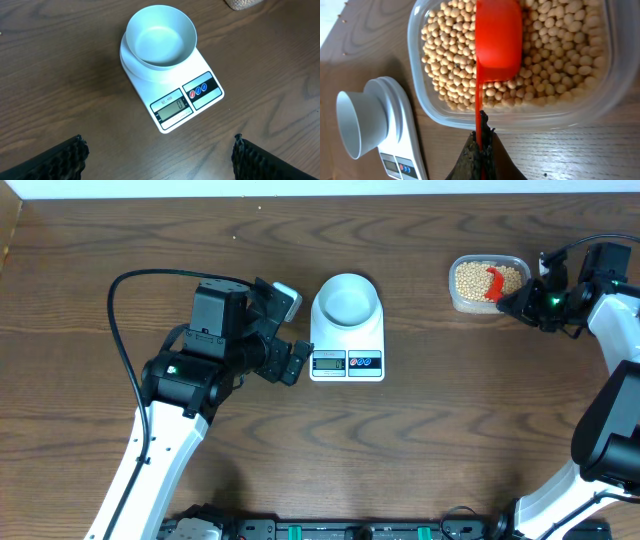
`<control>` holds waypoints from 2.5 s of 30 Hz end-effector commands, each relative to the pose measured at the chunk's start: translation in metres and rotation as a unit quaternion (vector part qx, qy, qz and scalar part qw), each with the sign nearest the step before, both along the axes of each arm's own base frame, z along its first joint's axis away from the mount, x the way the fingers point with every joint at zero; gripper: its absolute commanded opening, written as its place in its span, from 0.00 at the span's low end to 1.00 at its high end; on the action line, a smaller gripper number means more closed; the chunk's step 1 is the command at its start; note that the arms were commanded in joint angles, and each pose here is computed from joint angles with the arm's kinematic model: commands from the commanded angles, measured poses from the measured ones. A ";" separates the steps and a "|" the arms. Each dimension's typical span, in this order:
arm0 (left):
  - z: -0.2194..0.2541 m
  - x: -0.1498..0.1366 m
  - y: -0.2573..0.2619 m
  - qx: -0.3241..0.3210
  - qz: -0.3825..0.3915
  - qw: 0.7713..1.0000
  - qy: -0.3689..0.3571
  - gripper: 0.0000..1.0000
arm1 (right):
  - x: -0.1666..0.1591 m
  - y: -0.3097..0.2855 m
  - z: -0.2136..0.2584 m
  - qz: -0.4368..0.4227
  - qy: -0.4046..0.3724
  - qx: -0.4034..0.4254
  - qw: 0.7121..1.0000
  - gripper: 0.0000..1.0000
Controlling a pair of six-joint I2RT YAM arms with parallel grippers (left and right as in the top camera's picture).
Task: Scoop item into bowl and weigh 50g on scale
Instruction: 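Lower the red scoop into the soybean tub with the right gripper, then lift the filled red scoop and carry it left over the bowl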
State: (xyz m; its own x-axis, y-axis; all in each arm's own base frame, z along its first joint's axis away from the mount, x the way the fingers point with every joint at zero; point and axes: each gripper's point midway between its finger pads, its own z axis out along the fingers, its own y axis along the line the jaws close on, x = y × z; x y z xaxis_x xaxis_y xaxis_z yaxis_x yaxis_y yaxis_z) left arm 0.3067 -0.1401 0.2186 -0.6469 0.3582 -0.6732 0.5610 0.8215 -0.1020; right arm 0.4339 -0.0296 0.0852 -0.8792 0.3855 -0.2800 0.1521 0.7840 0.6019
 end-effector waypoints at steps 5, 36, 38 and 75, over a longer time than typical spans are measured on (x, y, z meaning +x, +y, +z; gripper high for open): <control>-0.001 -0.002 -0.002 -0.003 -0.006 1.000 0.002 0.94 | -0.003 0.006 0.002 0.003 -0.003 0.068 0.998 0.01; -0.001 -0.002 -0.002 -0.003 -0.006 1.000 0.003 0.94 | -0.008 -0.028 0.057 0.019 -0.126 0.201 0.971 0.01; -0.001 -0.002 -0.002 -0.003 -0.006 1.000 0.003 0.94 | -0.009 -0.029 0.059 0.021 -0.130 0.206 0.970 0.01; -0.001 -0.002 -0.002 -0.003 -0.006 1.000 0.003 0.94 | 0.003 0.135 0.103 0.206 -0.139 0.308 0.919 0.01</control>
State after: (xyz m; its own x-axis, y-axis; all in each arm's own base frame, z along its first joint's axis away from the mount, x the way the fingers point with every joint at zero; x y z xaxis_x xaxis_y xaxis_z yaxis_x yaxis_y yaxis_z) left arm 0.3066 -0.1401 0.2186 -0.6472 0.3583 -0.6729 0.5610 0.8215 -0.1022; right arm 0.4428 0.0799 0.1872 -0.8758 0.2311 -0.4238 -0.3501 0.3001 0.8873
